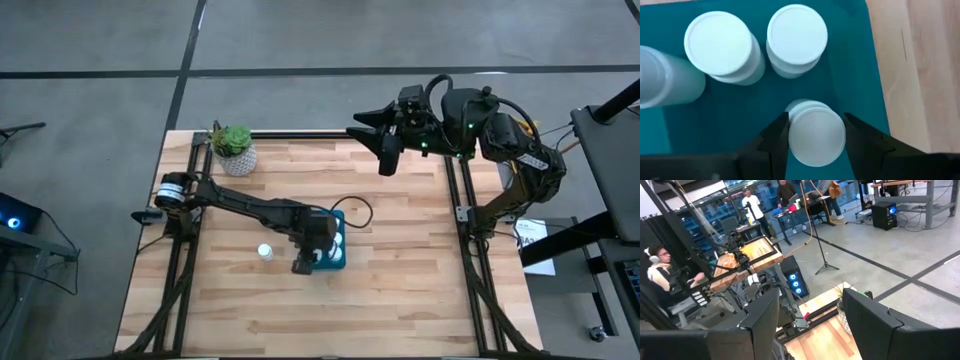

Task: Pick and place pill bottles into a basket
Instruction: Put the white medicine bottle into the blue bin

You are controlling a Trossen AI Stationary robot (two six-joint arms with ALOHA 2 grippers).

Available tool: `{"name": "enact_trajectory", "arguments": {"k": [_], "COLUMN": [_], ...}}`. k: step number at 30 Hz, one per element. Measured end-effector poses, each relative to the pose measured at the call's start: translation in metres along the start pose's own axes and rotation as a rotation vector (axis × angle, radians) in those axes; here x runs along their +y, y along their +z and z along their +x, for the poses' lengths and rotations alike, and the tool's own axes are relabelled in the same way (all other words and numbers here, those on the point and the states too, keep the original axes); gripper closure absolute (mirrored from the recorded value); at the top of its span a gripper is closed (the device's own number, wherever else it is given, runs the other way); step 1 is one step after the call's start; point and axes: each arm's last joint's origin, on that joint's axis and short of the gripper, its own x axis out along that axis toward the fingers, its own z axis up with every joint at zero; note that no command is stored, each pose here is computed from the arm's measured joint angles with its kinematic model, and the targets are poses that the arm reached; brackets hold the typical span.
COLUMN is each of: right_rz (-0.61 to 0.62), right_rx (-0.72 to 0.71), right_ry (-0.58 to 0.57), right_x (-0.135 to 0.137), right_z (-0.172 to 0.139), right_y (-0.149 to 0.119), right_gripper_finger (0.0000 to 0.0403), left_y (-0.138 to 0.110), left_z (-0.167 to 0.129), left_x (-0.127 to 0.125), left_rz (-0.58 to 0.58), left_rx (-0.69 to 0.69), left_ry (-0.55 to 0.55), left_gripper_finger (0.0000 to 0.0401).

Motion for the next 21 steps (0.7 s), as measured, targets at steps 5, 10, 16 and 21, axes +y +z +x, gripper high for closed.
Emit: {"name": "enact_trajectory", "arguments": {"k": [5, 10, 16, 21], "right_rz": [0.000, 0.000, 0.000, -0.003], "right_rx": [-0.001, 0.000, -0.001, -0.002], "right_ry": [0.000, 0.001, 0.001, 0.001], "right_x": [0.000, 0.000, 0.000, 0.000], "right_z": [0.000, 0.000, 0.000, 0.000], "right_y": [0.000, 0.000, 0.000, 0.000], "right_gripper_finger": [0.0193, 0.0193, 0.0193, 0.0193], "left_y": [0.002, 0.002, 0.001, 0.002], "left_z": [0.000, 0.000, 0.000, -0.009], "left_x": [0.000, -0.001, -0.001, -0.002], "left_rz": [0.002, -0.006, -0.027, -0.023], "left_rx": [-0.014, -0.010, -0.008, -0.033], "left_ry": [-0.003, -0.004, -0.014, -0.020], "left_gripper_finger": [0.0245, 0.0213, 0.0203, 0.0201]}}
